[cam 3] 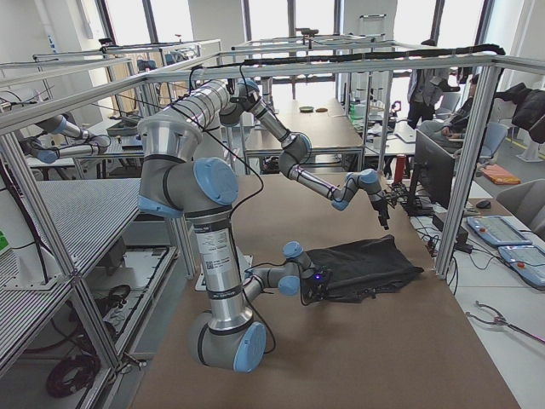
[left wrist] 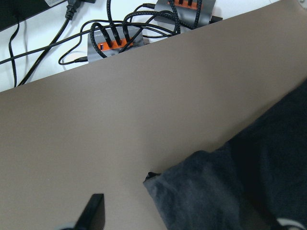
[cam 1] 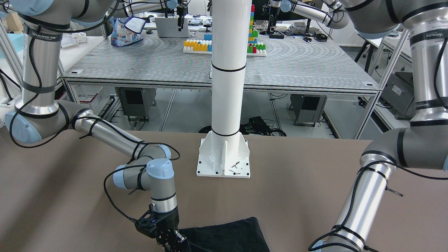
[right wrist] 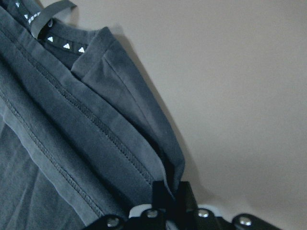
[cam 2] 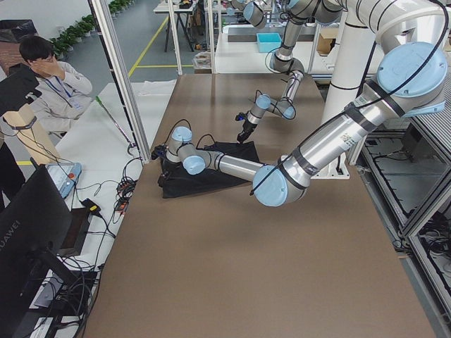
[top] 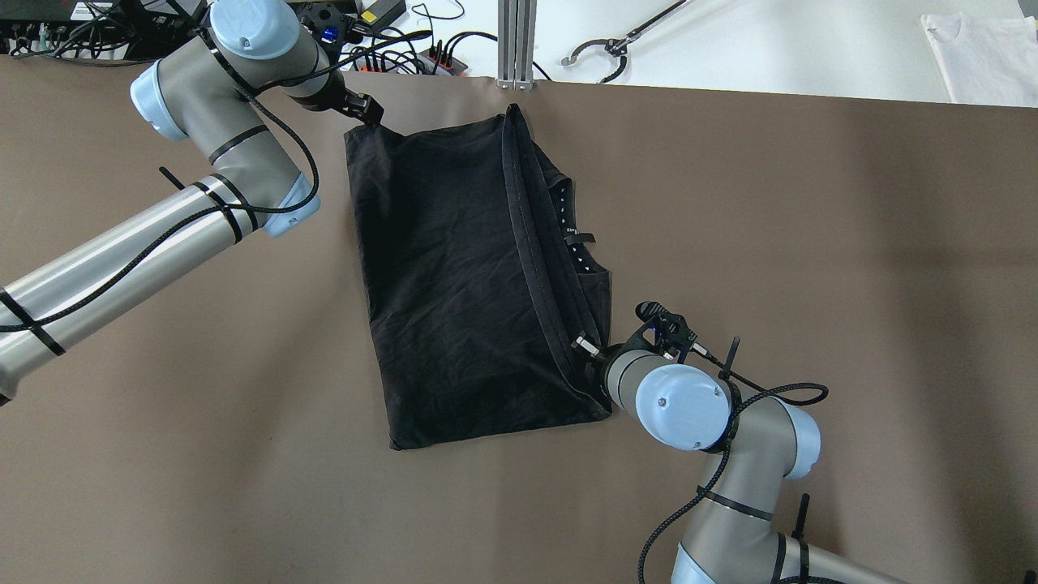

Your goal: Fold clothes

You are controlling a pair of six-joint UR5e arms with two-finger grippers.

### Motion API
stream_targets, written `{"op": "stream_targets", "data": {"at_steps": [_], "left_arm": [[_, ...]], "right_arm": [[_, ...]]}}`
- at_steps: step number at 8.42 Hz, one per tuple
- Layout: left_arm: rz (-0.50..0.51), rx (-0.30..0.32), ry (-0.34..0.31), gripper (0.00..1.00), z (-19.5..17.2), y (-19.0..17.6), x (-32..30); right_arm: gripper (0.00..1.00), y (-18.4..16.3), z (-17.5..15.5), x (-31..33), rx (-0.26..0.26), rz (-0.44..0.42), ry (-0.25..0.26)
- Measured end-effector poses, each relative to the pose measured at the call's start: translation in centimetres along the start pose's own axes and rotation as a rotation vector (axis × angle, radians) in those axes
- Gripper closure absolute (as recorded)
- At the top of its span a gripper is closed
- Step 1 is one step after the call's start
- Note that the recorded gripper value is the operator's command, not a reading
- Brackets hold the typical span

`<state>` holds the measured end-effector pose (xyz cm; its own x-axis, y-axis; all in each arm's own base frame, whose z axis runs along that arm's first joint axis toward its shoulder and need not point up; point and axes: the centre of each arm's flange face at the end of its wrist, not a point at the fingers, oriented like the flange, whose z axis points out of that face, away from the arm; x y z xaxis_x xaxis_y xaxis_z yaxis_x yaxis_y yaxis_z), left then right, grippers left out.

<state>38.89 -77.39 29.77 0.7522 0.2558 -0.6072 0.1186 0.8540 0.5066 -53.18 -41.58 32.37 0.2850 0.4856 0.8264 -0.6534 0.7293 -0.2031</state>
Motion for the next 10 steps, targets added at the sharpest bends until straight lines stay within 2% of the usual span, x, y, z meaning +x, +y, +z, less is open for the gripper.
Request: {"op": "stream_targets", "data": {"at_steps": [2, 5, 6, 7, 8, 10], "left_arm": [[-0.002, -0.001, 0.001, 0.00, 0.0, 0.0, 0.0], [-0.003, -0.001, 0.001, 0.00, 0.0, 0.1, 0.0], [-0.001, -0.001, 0.003, 0.00, 0.0, 0.2, 0.0], [0.000, 0.000, 0.006, 0.00, -0.1, 0.5, -0.1], [0.000, 0.001, 0.007, 0.00, -0.1, 0.9, -0.3], [0.000, 0.002, 0.009, 0.00, -0.2, 1.1, -0.4]], "right_arm": [[1.00, -0.2, -2.0, 0.6, -0.015, -0.001, -0.021], [1.00, 5.5, -6.0, 4.0, -0.109, -0.044, -0.034], [0.51, 7.1, -6.9, 4.8, -0.122, -0.059, -0.039], [0.07, 7.9, -7.3, 5.4, -0.126, -0.073, -0.041], [0.06, 8.1, -7.4, 5.8, -0.125, -0.095, -0.039], [0.06, 7.9, -7.5, 6.0, -0.114, -0.256, -0.027]]}}
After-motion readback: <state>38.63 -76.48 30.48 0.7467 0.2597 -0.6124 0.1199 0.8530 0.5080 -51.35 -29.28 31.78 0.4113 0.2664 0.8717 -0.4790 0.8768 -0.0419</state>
